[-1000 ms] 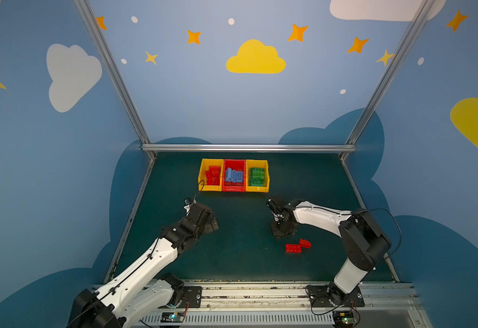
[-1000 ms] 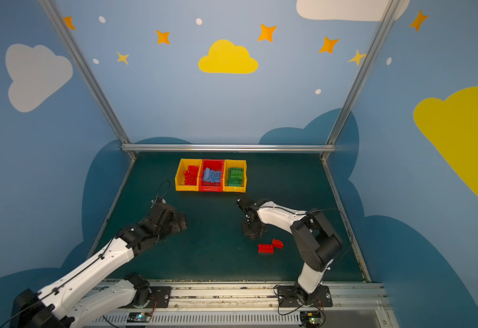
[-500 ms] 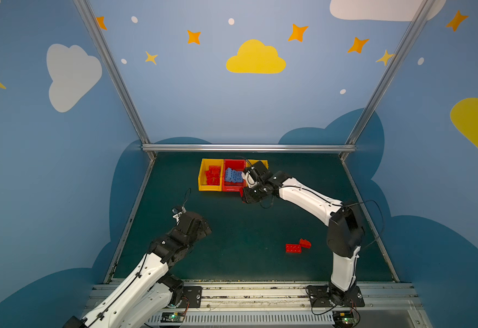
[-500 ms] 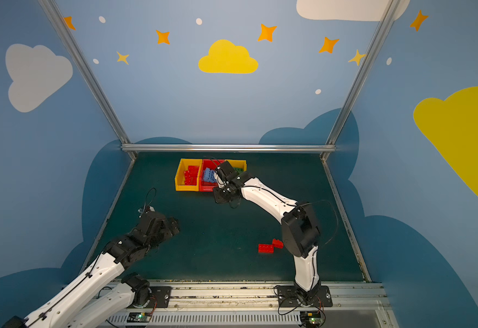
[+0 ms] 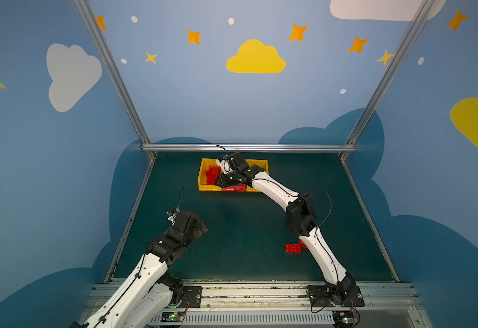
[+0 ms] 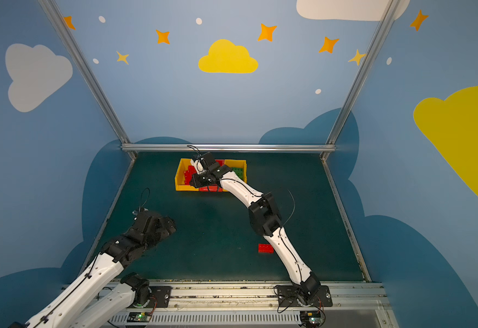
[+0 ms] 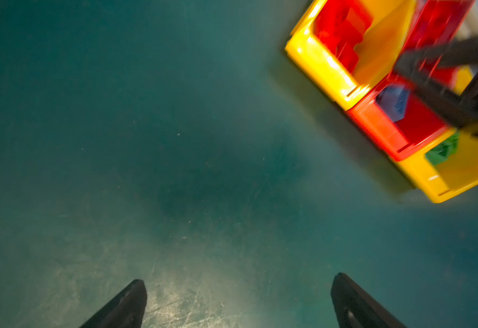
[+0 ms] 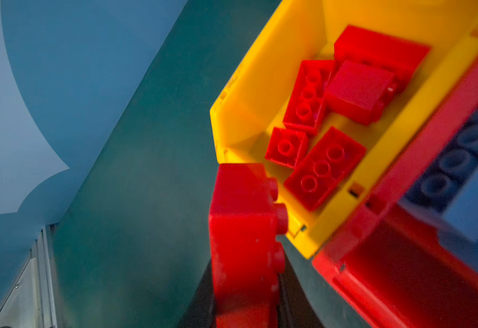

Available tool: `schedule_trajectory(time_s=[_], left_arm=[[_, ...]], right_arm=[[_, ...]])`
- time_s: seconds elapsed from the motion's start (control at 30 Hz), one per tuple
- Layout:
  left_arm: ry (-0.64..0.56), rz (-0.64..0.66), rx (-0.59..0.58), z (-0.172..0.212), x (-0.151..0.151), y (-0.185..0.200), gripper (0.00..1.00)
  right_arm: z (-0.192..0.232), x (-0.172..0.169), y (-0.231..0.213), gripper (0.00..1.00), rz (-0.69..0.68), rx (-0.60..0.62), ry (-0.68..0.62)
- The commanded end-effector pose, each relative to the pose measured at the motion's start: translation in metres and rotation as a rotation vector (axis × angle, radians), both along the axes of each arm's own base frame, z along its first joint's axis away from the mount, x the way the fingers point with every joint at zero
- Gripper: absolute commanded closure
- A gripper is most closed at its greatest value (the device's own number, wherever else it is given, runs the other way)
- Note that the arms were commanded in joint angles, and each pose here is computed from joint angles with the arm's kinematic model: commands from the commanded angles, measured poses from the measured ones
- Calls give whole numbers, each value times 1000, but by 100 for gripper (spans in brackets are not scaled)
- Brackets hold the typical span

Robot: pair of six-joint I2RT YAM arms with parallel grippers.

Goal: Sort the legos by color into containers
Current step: 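Carry the red brick with the right gripper into the yellow bin and release, then grasp a remaining red brick with the left gripper while the right gripper withdraws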

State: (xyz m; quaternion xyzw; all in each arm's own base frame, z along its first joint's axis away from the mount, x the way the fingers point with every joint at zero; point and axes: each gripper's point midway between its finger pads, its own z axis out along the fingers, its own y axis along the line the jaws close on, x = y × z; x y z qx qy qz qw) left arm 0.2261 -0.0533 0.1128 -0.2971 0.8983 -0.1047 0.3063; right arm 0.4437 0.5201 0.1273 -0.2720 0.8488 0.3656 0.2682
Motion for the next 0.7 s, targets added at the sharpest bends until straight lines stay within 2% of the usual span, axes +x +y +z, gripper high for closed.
schedule_trajectory(time_s=[0.0, 0.07, 0.13, 0.17, 0.2, 0.23, 0.27, 0.33, 0.5, 0.67], left_arm=[[9, -2, 16, 7, 4, 1, 0], [9, -2, 19, 8, 6, 2, 0], [11, -1, 18, 8, 7, 3, 0], [11, -1, 17, 9, 9, 3, 0], [14, -1, 16, 9, 10, 4, 0], [17, -1, 17, 10, 11, 4, 0], [18, -3, 16, 11, 12, 4, 0], [14, -8, 15, 14, 15, 3, 0], [-1, -27, 4, 18, 21, -1, 0], [-12, -116, -48, 22, 27, -19, 0]], right_arm=[[26, 21, 13, 88, -8, 91, -98], [26, 33, 16, 84, -34, 121, -123], [28, 42, 18, 70, -46, 166, -136], [29, 46, 18, 59, -55, 181, -142], [29, 48, 19, 38, -59, 187, -147], [32, 50, 19, 26, -58, 194, -155], [34, 51, 18, 22, -57, 195, -163], [44, 52, 17, 17, -56, 202, -186], [86, 46, 7, 16, -60, 197, -242], [125, 39, -32, 15, -158, 119, -265]])
